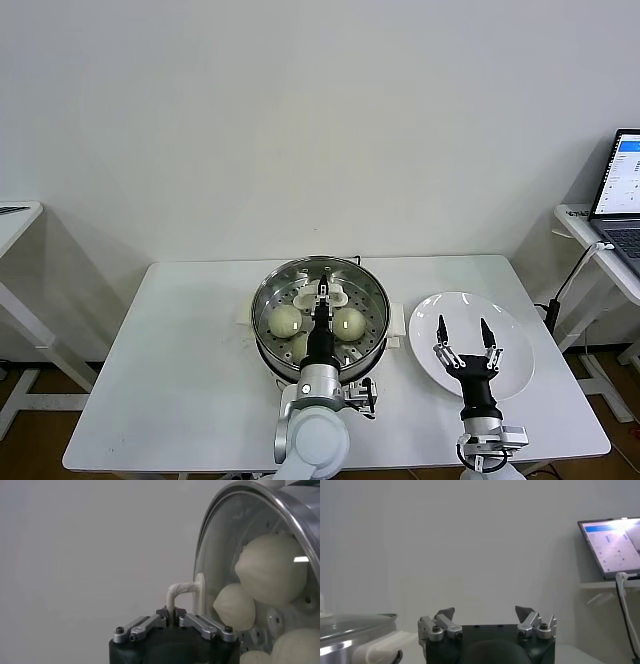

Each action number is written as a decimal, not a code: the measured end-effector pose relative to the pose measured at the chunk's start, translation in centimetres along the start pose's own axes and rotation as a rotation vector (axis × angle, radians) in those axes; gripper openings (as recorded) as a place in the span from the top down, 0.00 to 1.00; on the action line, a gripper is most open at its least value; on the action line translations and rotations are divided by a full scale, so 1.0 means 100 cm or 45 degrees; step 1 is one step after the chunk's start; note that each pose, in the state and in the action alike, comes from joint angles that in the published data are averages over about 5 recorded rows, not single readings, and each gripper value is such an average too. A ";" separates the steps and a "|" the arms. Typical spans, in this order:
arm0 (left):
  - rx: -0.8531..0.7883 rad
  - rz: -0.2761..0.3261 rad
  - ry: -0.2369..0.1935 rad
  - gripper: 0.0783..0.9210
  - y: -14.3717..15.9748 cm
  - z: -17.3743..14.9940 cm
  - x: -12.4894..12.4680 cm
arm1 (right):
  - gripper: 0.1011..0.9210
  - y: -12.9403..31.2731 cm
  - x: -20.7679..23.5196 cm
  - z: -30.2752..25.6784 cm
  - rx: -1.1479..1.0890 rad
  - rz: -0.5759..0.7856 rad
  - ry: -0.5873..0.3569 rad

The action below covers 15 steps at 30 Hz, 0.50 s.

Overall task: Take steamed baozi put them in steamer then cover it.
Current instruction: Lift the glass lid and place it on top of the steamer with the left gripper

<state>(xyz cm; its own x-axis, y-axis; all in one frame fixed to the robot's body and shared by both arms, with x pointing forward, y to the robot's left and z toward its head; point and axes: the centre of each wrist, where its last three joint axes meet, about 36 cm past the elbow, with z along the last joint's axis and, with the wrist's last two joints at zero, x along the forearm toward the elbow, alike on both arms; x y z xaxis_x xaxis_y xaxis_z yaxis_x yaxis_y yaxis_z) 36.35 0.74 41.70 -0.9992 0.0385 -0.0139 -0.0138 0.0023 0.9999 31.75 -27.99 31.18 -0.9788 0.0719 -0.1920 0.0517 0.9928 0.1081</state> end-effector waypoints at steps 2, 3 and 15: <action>-0.001 -0.002 -0.003 0.63 0.000 0.001 0.002 | 0.12 0.000 0.000 0.000 0.000 -0.001 0.000; -0.001 -0.004 -0.005 0.58 0.001 0.002 0.003 | 0.12 0.000 0.000 0.000 0.001 -0.001 0.001; 0.010 -0.037 -0.018 0.19 0.008 0.017 0.023 | 0.12 0.000 0.001 0.003 0.009 -0.009 0.010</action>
<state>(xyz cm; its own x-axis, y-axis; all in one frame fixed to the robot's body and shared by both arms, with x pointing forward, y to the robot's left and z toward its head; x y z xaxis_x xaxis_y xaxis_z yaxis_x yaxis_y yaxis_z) 34.07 2.57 42.51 -0.9977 0.0524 -0.0427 -0.0421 0.0111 0.9991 31.68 -28.00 30.87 -0.9806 0.0644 -0.1854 0.0464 0.9939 0.1001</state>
